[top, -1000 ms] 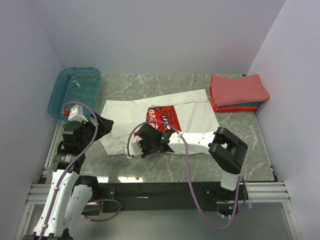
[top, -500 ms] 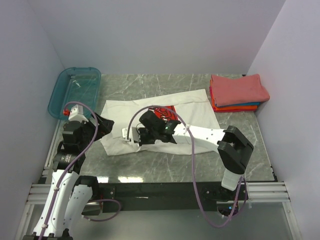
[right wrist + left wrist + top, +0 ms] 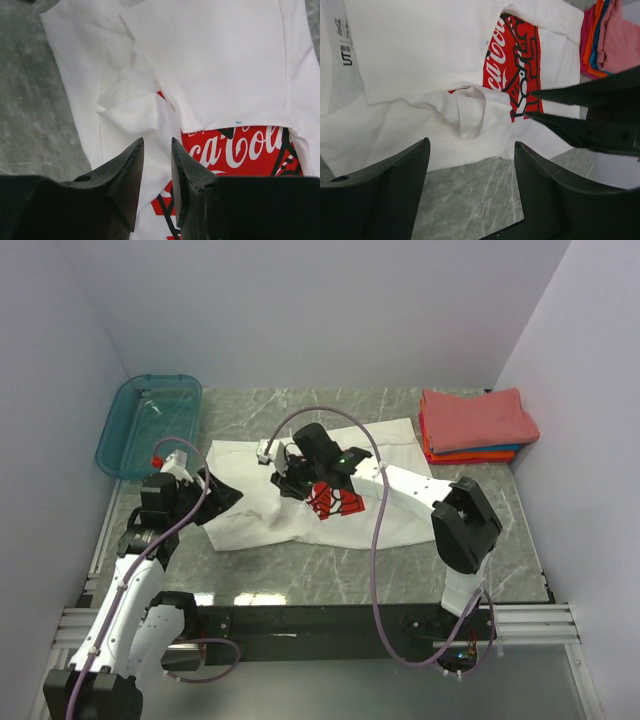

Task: Fold and stack the t-shirts
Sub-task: Fold the tshirt

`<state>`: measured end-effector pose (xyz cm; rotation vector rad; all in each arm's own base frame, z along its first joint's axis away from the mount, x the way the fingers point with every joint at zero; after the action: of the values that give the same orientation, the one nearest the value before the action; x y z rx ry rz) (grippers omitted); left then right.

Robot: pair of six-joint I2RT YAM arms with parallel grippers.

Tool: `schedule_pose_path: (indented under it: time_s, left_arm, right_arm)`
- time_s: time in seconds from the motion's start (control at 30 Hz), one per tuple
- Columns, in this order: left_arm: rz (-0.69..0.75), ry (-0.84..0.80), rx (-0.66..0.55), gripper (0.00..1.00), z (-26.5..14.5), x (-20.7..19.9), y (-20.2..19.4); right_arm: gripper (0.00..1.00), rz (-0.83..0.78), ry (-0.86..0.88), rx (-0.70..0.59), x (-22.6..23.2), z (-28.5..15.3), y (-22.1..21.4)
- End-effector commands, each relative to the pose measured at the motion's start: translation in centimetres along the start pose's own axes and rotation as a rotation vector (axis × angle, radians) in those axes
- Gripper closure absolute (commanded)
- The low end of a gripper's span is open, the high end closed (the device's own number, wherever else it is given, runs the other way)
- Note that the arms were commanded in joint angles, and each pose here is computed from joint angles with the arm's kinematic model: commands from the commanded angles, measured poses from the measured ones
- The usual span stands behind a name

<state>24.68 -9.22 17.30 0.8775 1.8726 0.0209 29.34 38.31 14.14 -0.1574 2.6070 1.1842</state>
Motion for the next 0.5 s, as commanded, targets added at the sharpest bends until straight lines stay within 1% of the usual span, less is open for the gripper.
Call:
schedule_pose_path:
  time_s: [0.0, 0.07, 0.13, 0.17, 0.2, 0.23, 0.27, 0.3, 0.33, 0.37, 0.4, 0.43, 0.47]
  left_arm:
    - [-0.017, -0.055, 0.052, 0.27, 0.4, -0.9, -0.7]
    - [-0.024, -0.044, 0.067, 0.29, 0.6, -0.7, -0.9]
    - [-0.028, -0.032, 0.073, 0.3, 0.8, -0.4, -1.0]
    - [-0.027, -0.028, 0.074, 0.3, 0.9, -0.4, -1.0]
    - [-0.028, -0.025, 0.076, 0.3, 1.0, -0.4, -1.0]
    - [-0.03, -0.018, 0.077, 0.31, 1.1, -0.2, -1.0]
    - [-0.028, -0.019, 0.078, 0.31, 1.1, -0.2, -1.0]
    - [-0.025, -0.019, 0.074, 0.31, 1.1, -0.3, -0.9]
    - [-0.024, -0.018, 0.077, 0.31, 1.1, -0.3, -0.9]
    - [-0.02, -0.015, 0.068, 0.31, 1.1, -0.3, -0.8]
    - [-0.017, -0.015, 0.063, 0.31, 1.0, -0.4, -0.6]
    - [-0.014, -0.016, 0.054, 0.31, 0.9, -0.5, -0.5]
    - [-0.012, -0.012, 0.042, 0.31, 0.8, -0.5, -0.3]
  right_arm:
    - [0.62, 0.158, -0.072, -0.032, -2.9, -0.1, 1.2]
    - [0.61, 0.25, -0.106, -0.017, -4.8, -0.4, 0.1]
    - [0.61, 0.263, -0.047, -0.073, -5.3, -0.8, 0.9]
    - [0.61, 0.228, 0.003, -0.066, -5.0, -1.1, 0.3]
    - [0.6, 0.173, 0.119, -0.134, -3.5, -1.5, 1.7]
    - [0.57, 0.144, 0.211, -0.091, -1.6, -2.1, 0.7]
    - [0.54, 0.005, 0.247, -0.102, -0.8, -2.1, 0.7]
    - [0.53, -0.049, 0.27, -0.089, -0.1, -2.1, 0.2]
    - [0.52, -0.115, 0.27, -0.063, 0.4, -2.4, -0.3]
    - [0.52, -0.224, 0.253, -0.059, 0.3, -2.3, -0.5]
    - [0.5, -0.265, 0.27, -0.031, 2.1, -1.7, -2.1]
    - [0.48, -0.36, 0.175, -0.036, 0.8, -2.1, -1.3]
    - [0.46, -0.416, 0.172, -0.012, 1.8, -1.7, -2.7]
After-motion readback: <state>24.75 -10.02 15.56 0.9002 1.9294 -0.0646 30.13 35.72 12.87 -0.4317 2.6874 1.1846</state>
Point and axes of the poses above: each gripper's point midway between its finger pads, its own z axis out along the fingers, its own x axis along the line the jaws close on, y = z × x, the point moved 1 cm from there along -z, back along the fingers, and after that the axes turned 15 degrees about -z, right-handed, at the moved point
